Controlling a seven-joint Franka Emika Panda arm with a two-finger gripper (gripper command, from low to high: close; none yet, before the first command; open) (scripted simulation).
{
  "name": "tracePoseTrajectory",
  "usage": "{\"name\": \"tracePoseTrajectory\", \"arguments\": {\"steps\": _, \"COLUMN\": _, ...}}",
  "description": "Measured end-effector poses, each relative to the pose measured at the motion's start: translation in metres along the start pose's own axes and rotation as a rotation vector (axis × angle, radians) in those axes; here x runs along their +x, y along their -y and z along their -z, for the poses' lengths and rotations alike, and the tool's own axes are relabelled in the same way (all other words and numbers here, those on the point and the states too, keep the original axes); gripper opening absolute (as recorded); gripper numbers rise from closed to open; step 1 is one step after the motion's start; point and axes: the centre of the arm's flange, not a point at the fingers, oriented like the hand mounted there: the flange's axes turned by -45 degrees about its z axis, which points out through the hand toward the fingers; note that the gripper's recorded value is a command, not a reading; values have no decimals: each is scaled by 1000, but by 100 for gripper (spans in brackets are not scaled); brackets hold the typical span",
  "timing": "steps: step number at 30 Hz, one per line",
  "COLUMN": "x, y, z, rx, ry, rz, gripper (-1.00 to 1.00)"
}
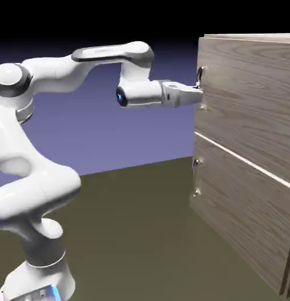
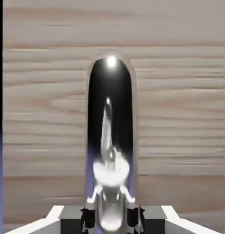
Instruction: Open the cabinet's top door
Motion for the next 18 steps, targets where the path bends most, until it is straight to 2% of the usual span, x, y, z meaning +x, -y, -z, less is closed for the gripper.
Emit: {"name": "tracePoseTrajectory", "arguments": {"steps": 18, "x": 0, "y": -39, "z": 90, "rx": 203, "ry": 0, "rz": 0, "gripper": -100}}
